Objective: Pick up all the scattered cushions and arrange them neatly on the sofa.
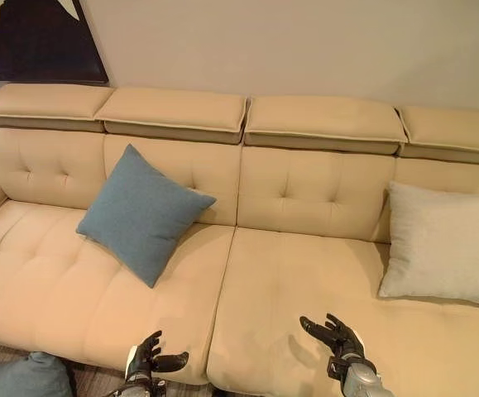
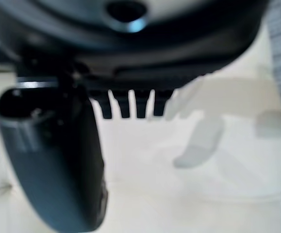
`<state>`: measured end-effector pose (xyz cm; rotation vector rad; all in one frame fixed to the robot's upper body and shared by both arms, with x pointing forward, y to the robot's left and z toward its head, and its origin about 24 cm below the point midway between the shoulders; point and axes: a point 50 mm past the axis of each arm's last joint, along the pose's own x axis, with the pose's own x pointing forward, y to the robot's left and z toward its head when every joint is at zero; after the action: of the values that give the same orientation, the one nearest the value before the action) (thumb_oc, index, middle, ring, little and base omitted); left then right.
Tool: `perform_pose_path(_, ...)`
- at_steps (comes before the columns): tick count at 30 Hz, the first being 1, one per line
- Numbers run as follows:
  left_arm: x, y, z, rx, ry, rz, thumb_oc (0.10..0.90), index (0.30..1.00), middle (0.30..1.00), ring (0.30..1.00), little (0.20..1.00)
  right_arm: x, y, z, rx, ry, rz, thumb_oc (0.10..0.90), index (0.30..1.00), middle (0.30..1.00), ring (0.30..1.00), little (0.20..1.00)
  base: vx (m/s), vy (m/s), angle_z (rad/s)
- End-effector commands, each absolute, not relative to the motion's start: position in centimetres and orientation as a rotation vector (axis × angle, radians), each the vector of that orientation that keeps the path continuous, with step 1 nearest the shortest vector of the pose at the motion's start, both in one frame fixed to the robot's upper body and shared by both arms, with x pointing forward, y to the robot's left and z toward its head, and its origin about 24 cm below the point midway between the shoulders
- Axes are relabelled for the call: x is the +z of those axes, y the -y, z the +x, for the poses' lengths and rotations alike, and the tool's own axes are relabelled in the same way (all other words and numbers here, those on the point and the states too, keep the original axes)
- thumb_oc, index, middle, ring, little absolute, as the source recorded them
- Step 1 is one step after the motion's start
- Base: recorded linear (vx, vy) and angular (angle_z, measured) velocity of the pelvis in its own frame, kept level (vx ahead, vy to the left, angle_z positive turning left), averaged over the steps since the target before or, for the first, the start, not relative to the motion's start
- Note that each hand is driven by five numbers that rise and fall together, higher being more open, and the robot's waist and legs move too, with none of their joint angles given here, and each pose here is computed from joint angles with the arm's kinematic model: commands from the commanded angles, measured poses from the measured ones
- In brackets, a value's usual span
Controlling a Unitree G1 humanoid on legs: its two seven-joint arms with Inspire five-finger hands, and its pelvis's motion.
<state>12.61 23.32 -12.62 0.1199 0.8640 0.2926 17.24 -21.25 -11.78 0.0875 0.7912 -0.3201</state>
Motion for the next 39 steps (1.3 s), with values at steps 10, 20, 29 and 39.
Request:
perform_pose_path(10,-11.5,-23.5,16.1,0.248,-0.767,0.131,0.800,0.900,0.900,0.900,0.900,-9.0,23.6,21.1,-0.242,-0.645,-0.118,0.800,0.900,0.900,0.900,0.900,-0.12,-0.079,0.38)
perform_pose_path(20,-10.9,-22.2,17.1,0.188,-0.713,0.112,0.800,0.900,0.900,0.900,0.900,-8.3,23.9,21.6,-0.225,-0.616,-0.186,0.800,0.900,0.900,0.900,0.900,-0.12,0.075,0.40)
perform_pose_path(29,-10.0,-22.1,18.4,0.101,-0.670,0.204,0.800,0.900,0.900,0.900,0.900,-9.5,22.5,20.6,-0.189,-0.667,-0.149,0.800,0.900,0.900,0.900,0.900,-0.01,0.165,0.21)
perform_pose_path(39,-9.7,-22.4,18.4,0.065,-0.666,0.248,0.800,0.900,0.900,0.900,0.900,-10.4,21.3,19.6,-0.157,-0.703,-0.084,0.800,0.900,0.900,0.900,0.900,0.01,0.008,0.71)
